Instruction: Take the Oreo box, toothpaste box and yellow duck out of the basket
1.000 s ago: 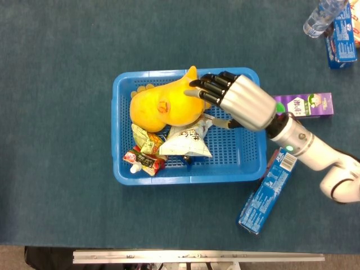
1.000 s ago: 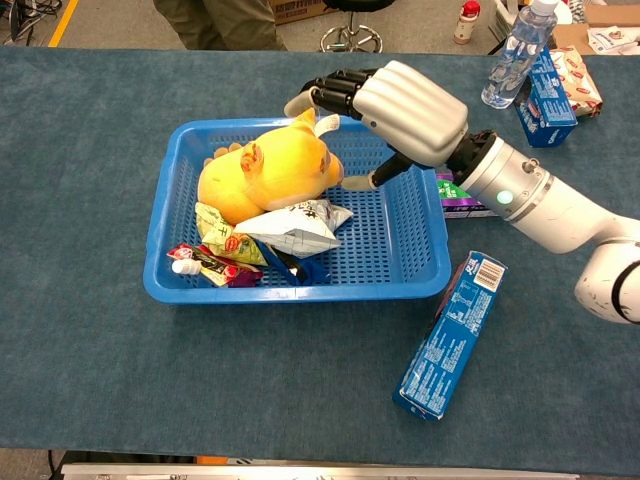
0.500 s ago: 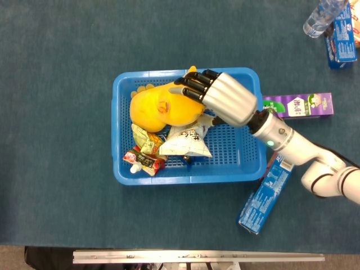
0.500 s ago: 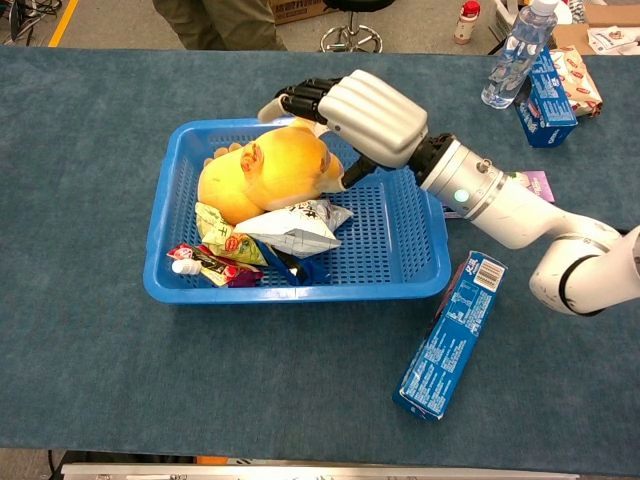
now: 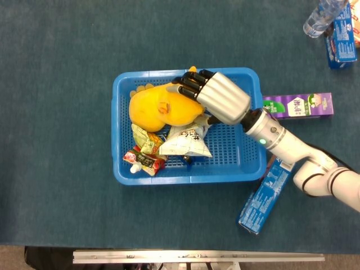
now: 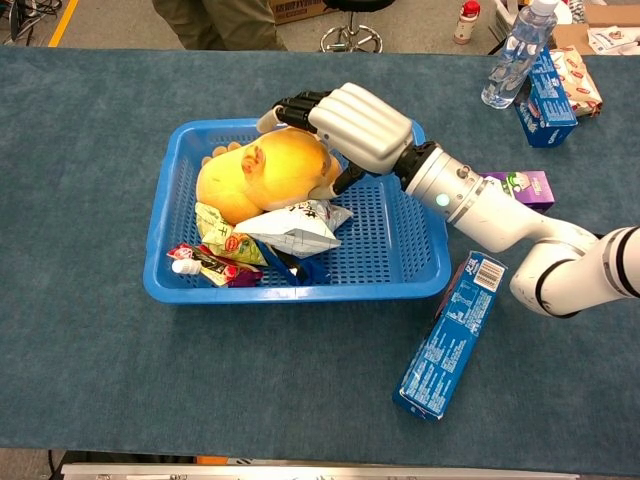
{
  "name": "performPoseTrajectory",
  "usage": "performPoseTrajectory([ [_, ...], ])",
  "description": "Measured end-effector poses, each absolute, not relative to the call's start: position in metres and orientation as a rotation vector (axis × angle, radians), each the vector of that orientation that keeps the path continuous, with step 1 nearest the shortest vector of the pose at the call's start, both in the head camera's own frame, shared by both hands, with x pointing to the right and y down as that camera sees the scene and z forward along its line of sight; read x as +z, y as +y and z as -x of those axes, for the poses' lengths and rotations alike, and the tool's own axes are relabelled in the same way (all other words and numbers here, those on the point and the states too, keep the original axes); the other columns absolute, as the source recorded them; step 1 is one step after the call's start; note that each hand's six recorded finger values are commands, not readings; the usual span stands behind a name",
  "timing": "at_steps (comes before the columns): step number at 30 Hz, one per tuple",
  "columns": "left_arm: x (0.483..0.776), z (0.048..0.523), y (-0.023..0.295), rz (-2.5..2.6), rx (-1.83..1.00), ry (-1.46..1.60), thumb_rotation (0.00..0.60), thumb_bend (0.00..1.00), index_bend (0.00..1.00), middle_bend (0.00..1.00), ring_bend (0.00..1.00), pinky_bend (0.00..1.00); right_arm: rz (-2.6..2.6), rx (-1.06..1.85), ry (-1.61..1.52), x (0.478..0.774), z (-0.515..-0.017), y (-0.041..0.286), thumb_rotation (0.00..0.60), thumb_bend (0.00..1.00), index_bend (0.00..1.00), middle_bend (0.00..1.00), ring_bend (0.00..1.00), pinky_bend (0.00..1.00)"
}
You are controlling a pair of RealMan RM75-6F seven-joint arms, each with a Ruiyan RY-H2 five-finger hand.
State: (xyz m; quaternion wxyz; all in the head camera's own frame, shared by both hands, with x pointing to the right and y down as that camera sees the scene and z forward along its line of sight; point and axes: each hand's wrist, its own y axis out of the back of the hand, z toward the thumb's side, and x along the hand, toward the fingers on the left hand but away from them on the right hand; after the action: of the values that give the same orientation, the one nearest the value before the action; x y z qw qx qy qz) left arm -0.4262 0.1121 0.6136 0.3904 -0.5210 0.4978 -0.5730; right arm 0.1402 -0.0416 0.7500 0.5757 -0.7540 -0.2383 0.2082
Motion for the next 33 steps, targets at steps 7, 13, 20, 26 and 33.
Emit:
performPoseTrajectory([
  [7,0.613,0.425,0.112,1.325,-1.453,1.262,0.600,0.36,0.31,0.31,0.29,0.51,1.757,0.491,-0.587,0.751,-0.141,-0.045,0.600,0.00,0.33,0.40,0.45,0.44],
  [13,0.613,0.425,0.112,1.326,-1.453,1.263,0.600,0.36,0.31,0.31,0.29,0.51,1.748,0.477,-0.618,0.749,-0.144,-0.047,0.600,0.00,0.44,0.51,0.56,0.47],
  [20,0.613,0.425,0.112,1.324,-1.454,1.264,0.600,0.36,0.31,0.31,0.29,0.51,1.745,0.444,-0.662,0.743,-0.145,-0.048,0.600,0.00,0.54,0.62,0.65,0.51],
  [26,0.613,0.425,0.112,1.324,-1.455,1.262,0.600,0.36,0.31,0.31,0.29,0.51,1.744,0.417,-0.710,0.737,-0.147,-0.049,0.600,0.00,0.63,0.69,0.71,0.53],
  [33,0.613,0.426,0.112,1.322,-1.457,1.264,0.600,0.36,0.31,0.31,0.29,0.51,1.736,0.388,-0.737,0.729,-0.149,-0.051,0.600,0.00,0.66,0.71,0.72,0.54],
])
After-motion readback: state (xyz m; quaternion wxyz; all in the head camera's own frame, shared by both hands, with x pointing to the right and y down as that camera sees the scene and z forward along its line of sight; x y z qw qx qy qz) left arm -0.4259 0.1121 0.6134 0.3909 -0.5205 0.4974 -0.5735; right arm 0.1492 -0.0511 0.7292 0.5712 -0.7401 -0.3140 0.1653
